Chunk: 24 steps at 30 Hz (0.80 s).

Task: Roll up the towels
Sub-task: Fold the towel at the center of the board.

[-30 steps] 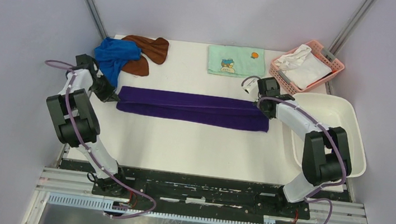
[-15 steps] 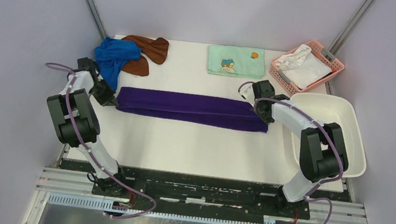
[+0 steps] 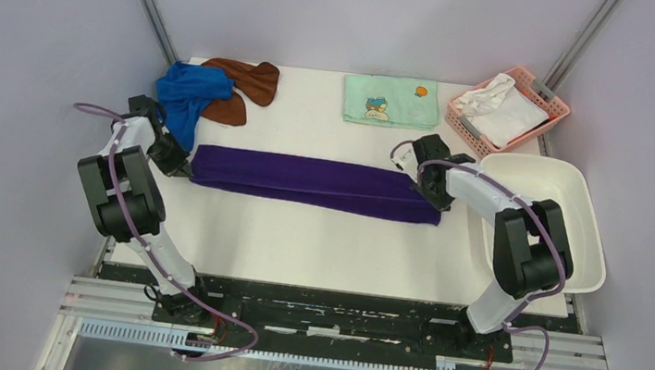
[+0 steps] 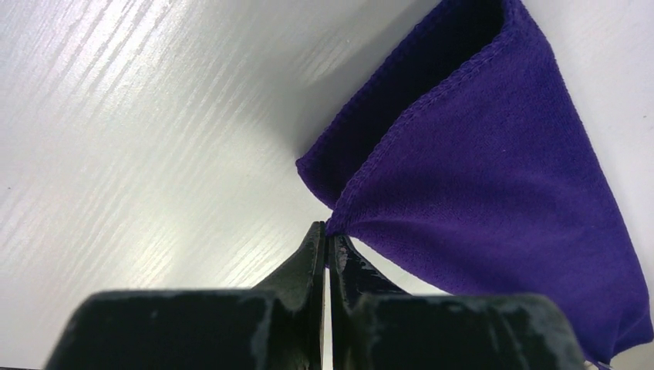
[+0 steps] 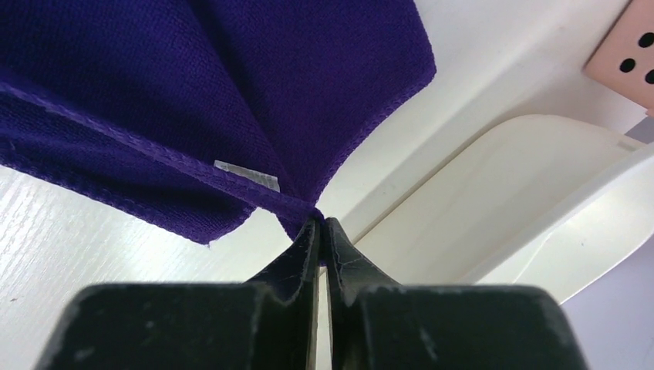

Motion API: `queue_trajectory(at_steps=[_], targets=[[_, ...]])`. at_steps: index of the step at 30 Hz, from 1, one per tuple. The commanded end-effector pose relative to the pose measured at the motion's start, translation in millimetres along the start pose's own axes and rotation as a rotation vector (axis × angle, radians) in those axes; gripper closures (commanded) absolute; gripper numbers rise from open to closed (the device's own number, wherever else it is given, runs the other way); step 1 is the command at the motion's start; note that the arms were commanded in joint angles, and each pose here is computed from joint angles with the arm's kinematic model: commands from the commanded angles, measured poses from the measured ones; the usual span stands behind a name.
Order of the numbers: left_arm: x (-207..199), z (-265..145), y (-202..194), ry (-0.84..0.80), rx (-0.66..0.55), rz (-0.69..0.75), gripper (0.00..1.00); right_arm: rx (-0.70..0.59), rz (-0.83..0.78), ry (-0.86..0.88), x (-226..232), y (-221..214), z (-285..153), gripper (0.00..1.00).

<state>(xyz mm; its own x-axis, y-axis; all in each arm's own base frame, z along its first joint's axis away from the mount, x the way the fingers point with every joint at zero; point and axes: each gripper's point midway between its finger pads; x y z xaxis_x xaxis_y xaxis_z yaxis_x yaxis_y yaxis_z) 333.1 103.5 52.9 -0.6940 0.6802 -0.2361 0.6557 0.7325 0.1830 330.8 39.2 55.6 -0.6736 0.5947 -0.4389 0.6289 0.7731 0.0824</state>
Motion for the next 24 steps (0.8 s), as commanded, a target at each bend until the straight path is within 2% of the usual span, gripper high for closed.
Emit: queue_trajectory(at_steps=[1, 4, 9, 12, 15, 18, 24], targets=[[6, -2, 13, 0.033, -0.042, 0.049, 0.9, 0.004, 0.012, 0.03, -1, 7, -9, 0.87], [6, -8, 18, 0.038, -0.067, 0.048, 0.82, -0.037, 0.032, 0.105, 8, 15, -22, 0.72], [7, -26, 29, 0.054, -0.156, 0.033, 0.64, -0.147, 0.088, 0.203, 14, 34, -59, 0.55], [6, -41, 33, 0.044, -0.228, 0.017, 0.58, -0.243, 0.155, 0.185, 3, 51, -83, 0.47], [-4, -59, 36, 0.012, -0.301, 0.025, 0.52, -0.313, 0.274, 0.149, -9, 64, -97, 0.45], [-30, -69, 28, -0.032, -0.326, 0.097, 0.49, -0.336, 0.413, 0.121, -14, 71, -97, 0.45], [-77, -54, 3, -0.096, -0.296, 0.25, 0.43, -0.24, 0.602, 0.056, -11, 62, -64, 0.44]])
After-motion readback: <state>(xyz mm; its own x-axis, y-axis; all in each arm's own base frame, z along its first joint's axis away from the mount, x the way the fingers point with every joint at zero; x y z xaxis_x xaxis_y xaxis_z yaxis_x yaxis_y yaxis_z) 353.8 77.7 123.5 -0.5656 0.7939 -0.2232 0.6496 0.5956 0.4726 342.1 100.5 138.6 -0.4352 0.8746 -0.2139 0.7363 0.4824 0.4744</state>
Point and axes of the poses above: each gripper's point midway between its finger pads, its own z axis out along the fingers, its own x axis along the line the jaws close on, y = z × x, and after that the axes turned 2 degrees about -z, right-handed
